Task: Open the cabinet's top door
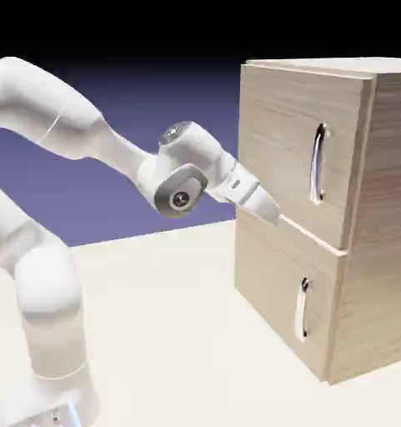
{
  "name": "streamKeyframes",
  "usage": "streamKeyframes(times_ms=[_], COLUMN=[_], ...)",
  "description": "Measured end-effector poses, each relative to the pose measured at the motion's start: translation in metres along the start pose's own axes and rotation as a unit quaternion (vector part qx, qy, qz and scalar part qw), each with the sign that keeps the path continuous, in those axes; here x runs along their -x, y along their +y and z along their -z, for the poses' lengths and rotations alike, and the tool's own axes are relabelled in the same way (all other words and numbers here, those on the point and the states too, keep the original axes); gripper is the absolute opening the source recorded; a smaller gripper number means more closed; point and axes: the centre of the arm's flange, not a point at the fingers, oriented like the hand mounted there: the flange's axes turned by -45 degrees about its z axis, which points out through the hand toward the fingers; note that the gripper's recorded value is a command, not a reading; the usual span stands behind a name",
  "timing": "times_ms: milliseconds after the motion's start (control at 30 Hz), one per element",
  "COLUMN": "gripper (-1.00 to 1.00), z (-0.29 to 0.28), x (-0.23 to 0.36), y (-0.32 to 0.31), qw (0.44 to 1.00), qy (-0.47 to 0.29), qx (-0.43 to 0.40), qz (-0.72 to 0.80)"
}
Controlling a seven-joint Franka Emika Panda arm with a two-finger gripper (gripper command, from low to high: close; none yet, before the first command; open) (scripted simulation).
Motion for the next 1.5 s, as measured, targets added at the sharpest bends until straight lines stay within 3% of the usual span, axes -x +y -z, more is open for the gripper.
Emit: streamKeyframes(times_ms=[867, 1500], gripper=[0.00, 0.00], z=[0.097, 0.101], x=[-0.047, -0.037], y=[0.000, 0.056], qw=[0.985, 0.957], qy=[0.165, 0.290], qx=[0.007, 0.012], qz=[0.045, 0.018])
